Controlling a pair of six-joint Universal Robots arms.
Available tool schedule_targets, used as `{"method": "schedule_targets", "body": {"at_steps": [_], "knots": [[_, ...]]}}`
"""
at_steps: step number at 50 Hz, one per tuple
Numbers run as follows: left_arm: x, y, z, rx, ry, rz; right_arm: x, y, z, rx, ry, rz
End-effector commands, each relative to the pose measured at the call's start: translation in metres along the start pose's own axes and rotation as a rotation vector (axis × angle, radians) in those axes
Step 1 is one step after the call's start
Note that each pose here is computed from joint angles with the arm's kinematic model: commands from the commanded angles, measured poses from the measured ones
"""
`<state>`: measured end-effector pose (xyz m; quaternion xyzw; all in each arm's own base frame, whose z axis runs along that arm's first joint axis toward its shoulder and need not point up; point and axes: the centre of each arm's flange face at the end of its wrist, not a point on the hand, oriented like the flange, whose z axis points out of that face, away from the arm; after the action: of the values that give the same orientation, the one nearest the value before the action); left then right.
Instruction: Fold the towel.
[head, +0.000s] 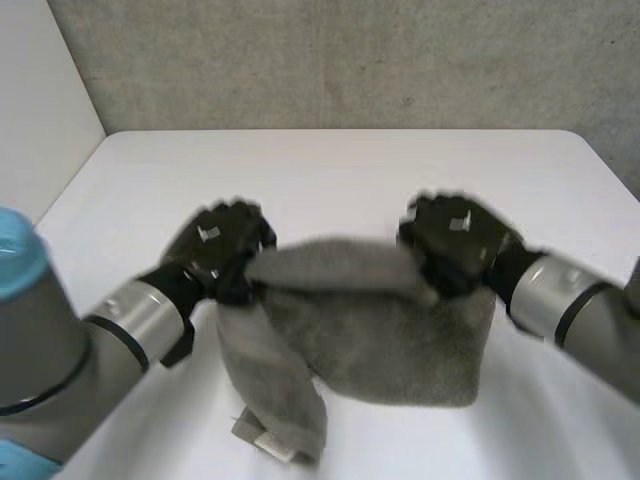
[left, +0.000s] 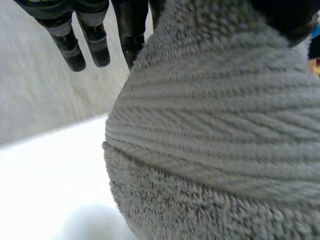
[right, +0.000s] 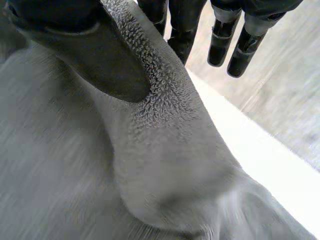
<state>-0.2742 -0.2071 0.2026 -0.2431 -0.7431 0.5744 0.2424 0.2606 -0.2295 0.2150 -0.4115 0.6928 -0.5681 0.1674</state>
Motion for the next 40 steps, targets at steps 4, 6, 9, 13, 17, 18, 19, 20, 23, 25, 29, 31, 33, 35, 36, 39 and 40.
{"method": "schedule_targets", "body": {"at_steps": [4,6,9,13,17,18,19,20,23,25,29,31,33,35,36,39,40], "knots": [[0.003,0.036,0.003,-0.206,0.028,0.166,0.012,0.038,0.011,-0.125,0.003,-0.023],[0.004,0.037,0.003,-0.211,0.033,0.179,0.017,0.037,0.011,-0.123,0.013,-0.021],[0.004,0.035,0.002,-0.205,0.032,0.189,0.021,0.035,0.012,-0.116,0.018,-0.025],[0.006,0.031,-0.001,-0.204,0.034,0.196,0.022,0.032,0.014,-0.097,0.012,-0.034],[0.007,0.026,-0.007,-0.199,0.035,0.2,0.026,0.026,0.02,-0.062,0.001,-0.061],[0.008,0.023,-0.01,-0.198,0.035,0.2,0.026,0.026,0.025,-0.052,-0.024,-0.076],[0.01,0.02,-0.014,-0.197,0.038,0.2,0.026,0.026,0.025,-0.051,-0.024,-0.076],[0.01,0.02,-0.014,-0.197,0.038,0.2,0.025,0.031,0.031,-0.053,-0.055,-0.087],[0.011,0.014,-0.021,-0.19,0.037,0.201,0.026,0.033,0.042,-0.037,-0.094,-0.126],[0.012,0.012,-0.026,-0.189,0.036,0.2,0.028,0.034,0.046,-0.034,-0.101,-0.144],[0.014,0.006,-0.037,-0.172,0.033,0.205,0.03,0.034,0.053,-0.032,-0.12,-0.179],[0.014,0.005,-0.04,-0.17,0.03,0.205,0.034,0.037,0.061,-0.041,-0.129,-0.22],[0.015,0.004,-0.043,-0.169,0.03,0.205,0.034,0.04,0.064,-0.051,-0.141,-0.241],[0.016,0.006,-0.048,-0.176,0.03,0.203,0.034,0.042,0.066,-0.06,-0.15,-0.264],[0.016,0.006,-0.048,-0.176,0.03,0.203,0.034,0.045,0.068,-0.071,-0.161,-0.283],[0.016,0.007,-0.051,-0.185,0.028,0.204,0.035,0.049,0.073,-0.082,-0.176,-0.326],[0.016,0.008,-0.052,-0.19,0.028,0.213,0.035,0.049,0.073,-0.082,-0.176,-0.326]]}}
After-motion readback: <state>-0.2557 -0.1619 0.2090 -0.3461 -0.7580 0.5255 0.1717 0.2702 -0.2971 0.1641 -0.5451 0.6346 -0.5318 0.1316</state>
